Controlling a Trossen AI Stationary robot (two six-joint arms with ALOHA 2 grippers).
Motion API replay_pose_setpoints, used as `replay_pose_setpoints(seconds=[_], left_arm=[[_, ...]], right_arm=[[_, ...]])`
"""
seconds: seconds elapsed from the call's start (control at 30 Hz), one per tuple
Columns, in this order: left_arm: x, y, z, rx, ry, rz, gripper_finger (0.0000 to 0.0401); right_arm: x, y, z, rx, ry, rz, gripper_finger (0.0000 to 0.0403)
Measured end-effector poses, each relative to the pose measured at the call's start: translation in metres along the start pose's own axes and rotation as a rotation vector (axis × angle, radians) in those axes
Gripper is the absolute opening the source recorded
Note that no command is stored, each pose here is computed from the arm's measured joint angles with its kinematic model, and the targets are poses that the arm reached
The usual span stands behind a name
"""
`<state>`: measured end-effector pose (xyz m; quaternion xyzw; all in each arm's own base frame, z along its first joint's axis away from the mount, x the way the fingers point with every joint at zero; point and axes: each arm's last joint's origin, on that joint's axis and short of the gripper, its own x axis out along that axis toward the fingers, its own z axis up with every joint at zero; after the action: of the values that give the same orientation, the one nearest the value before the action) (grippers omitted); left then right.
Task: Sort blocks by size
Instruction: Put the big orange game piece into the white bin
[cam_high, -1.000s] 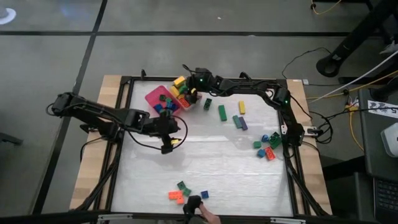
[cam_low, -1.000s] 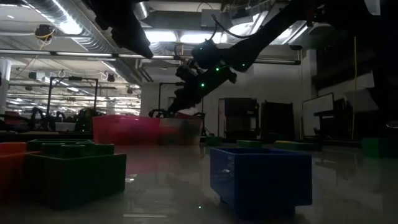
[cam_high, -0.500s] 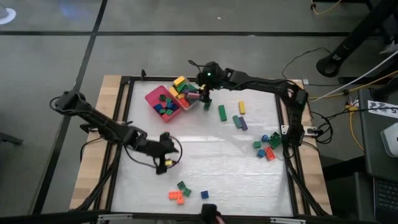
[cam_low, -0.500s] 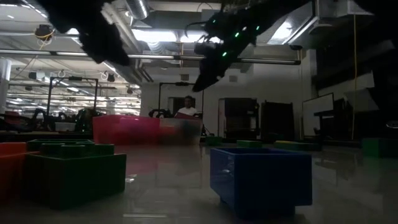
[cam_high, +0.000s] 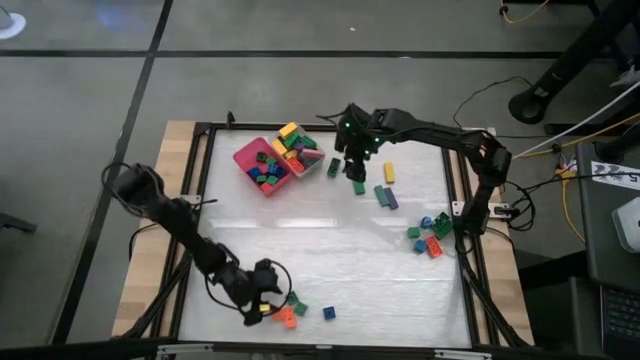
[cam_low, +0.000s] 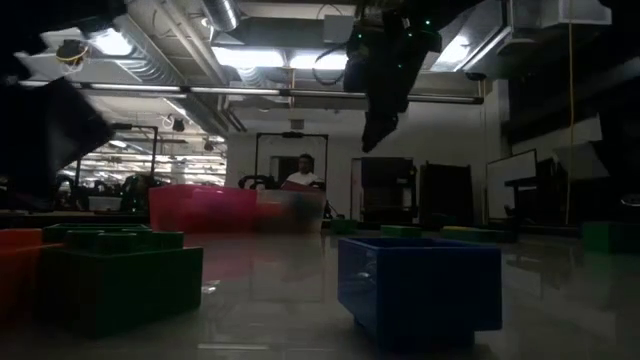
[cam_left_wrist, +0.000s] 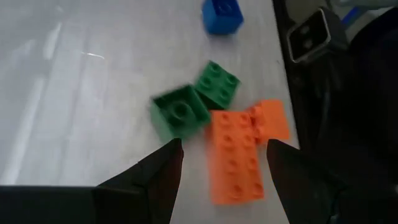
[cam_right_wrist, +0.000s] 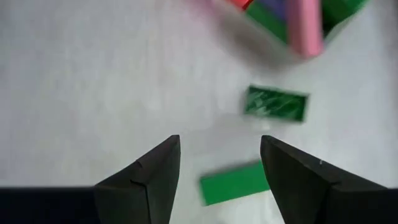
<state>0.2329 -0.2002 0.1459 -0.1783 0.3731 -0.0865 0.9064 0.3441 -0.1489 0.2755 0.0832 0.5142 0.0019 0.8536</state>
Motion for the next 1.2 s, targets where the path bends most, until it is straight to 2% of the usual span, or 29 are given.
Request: replay_pose_setpoints(seconds=[0.1, 0.23, 0.47, 0.67, 0.77, 1.0, 1.2], left_arm=[[0.006, -0.006, -0.008, -0.013, -0.005, -0.032, 0.0221], [0.009, -0.012, -0.014, -0.016, -0.014, -0.053, 0.0221], [0.021, -0.009, -0.03, -0.02, 0.022, 0.0, 0.0221], [0.028, -0.012, -0.031, -0.012, 0.02, 0.009, 0.0221], [0.032, -0.013, -0.032, 0.018, 0.02, 0.015, 0.0221], [0.033, -0.012, -0.032, 0.133, -0.006, 0.061, 0.022], [0.033, -0.008, -0.035, 0.181, 0.024, 0.105, 0.0179]], right_arm=[[0.002, 0.008, 0.001, 0.023, 0.012, 0.02, 0.0221], [0.007, 0.027, 0.004, -0.013, 0.026, 0.057, 0.0221], [0.017, 0.071, 0.008, -0.118, 0.048, 0.112, 0.0221], [0.022, 0.106, 0.008, -0.199, 0.063, 0.152, 0.0221], [0.025, 0.123, 0.007, -0.203, 0.071, 0.171, 0.0221], [0.029, 0.167, 0.002, -0.302, 0.093, 0.222, 0.0221], [0.042, 0.21, -0.016, -0.412, 0.118, 0.276, 0.0221]])
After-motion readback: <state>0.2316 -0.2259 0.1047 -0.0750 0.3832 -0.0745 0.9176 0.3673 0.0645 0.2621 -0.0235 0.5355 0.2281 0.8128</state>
